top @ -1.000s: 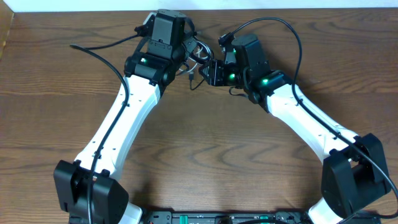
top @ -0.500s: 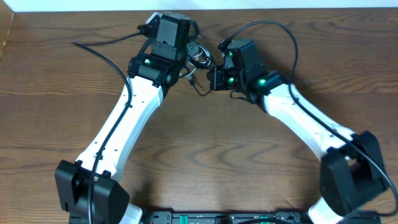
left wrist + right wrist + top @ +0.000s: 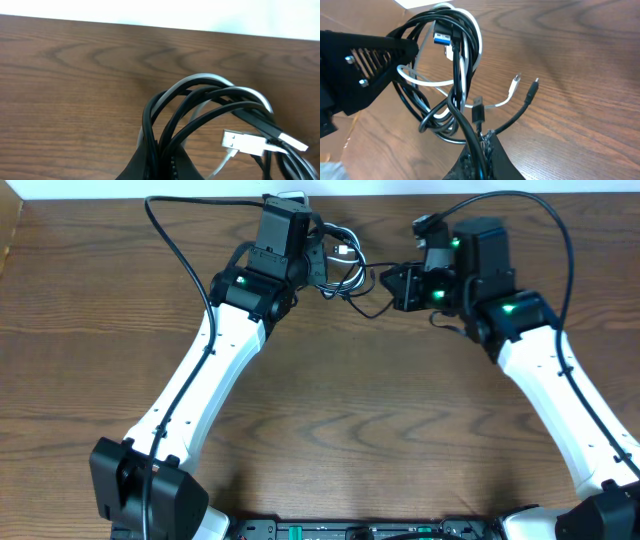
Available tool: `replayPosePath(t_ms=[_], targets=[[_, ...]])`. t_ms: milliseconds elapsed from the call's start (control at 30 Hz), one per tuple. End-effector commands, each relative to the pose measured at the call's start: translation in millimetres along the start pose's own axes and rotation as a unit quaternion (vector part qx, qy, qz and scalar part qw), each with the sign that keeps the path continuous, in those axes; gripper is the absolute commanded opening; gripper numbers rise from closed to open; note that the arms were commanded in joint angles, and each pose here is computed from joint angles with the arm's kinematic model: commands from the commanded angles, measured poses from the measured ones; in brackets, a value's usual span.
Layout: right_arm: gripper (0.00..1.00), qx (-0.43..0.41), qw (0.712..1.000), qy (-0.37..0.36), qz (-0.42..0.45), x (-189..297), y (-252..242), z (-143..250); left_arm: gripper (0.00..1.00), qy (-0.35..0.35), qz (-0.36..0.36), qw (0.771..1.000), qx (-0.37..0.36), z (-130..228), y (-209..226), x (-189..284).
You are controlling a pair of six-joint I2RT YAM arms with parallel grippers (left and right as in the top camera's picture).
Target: Untangle cables
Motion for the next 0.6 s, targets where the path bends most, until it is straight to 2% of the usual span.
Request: replayPosePath(t_ms=[0,233,433,567], targets=[[0.01,0.012,0.999,-0.021,-0.033,25,-1,-13,0.07,-0.026,-0.019,0.999,-0.031,-15,9,12],[0.01,0.0,0.993,-0.03,-0.116,50,-9,-24,0.08,-0.025,-0.02,0.999,-0.041,-15,9,12],[0.01,0.021,0.973,-0.053,-0.222,78,1,-38,0.08,-0.02,-0.02,0.999,-0.041,-13,10,12],[0.01,0.024,0.967,-0.066,-0.247,85,8,-48,0.07,0.008,0.023,0.999,-0.042,-3,-2,12]])
Point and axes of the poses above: each gripper's point midway between its finger pads, its own x axis back along the fingers, its own y axis along the line the jaws close on, z = x × y, the point moved 3 cm from there along x, back along the fingers, and after that the axes turned 5 degrees about x, right-handed, at the moved point
